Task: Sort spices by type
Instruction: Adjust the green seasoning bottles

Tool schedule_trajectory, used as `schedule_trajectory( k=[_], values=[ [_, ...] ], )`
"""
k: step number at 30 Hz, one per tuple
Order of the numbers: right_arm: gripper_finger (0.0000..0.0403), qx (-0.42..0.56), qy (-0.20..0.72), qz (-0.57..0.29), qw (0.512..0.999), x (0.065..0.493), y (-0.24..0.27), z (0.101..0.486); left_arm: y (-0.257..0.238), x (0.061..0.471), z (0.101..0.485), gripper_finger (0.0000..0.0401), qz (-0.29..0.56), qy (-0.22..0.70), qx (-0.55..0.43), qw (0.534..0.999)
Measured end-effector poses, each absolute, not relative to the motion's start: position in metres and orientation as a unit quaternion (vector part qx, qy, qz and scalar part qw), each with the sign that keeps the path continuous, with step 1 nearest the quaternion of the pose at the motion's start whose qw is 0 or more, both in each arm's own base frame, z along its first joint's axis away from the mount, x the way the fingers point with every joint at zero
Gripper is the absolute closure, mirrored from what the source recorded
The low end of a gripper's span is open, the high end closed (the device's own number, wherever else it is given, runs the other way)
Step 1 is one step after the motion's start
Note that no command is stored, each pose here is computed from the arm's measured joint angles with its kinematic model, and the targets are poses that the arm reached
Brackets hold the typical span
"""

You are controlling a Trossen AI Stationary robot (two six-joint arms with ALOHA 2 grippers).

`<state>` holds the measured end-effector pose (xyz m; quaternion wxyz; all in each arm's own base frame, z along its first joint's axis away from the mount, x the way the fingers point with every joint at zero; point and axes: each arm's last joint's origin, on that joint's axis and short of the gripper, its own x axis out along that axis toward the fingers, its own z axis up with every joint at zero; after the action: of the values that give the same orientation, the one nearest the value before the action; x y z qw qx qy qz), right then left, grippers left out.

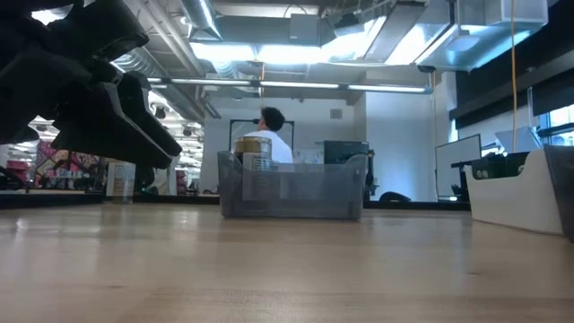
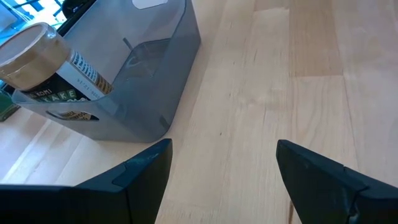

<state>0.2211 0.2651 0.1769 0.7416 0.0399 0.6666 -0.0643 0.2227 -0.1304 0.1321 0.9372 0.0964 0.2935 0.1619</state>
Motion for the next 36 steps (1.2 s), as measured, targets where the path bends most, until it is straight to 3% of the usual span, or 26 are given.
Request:
schedule_trajectory(
  k=[14, 24, 36],
  values=[
    [0.0128, 0.004, 0.668, -0.033, 0.744, 0.227, 0.271, 0.202, -0.13, 0.223, 0.132, 0.0116, 0.161, 0.294, 0.098, 0.937],
    [0.0128, -0.076, 0.659, 0.051, 0.747, 0.229, 0.274, 0.197, -0.13, 0.223, 0.132, 0.0116, 0.16, 0.295, 0.102, 0.937],
    [0.0128, -0.067, 0.658, 0.043, 0.749, 0.225, 0.27, 0.183, -0.13, 0.223, 0.132, 0.0116, 0.16, 0.295, 0.102, 0.936]
  ],
)
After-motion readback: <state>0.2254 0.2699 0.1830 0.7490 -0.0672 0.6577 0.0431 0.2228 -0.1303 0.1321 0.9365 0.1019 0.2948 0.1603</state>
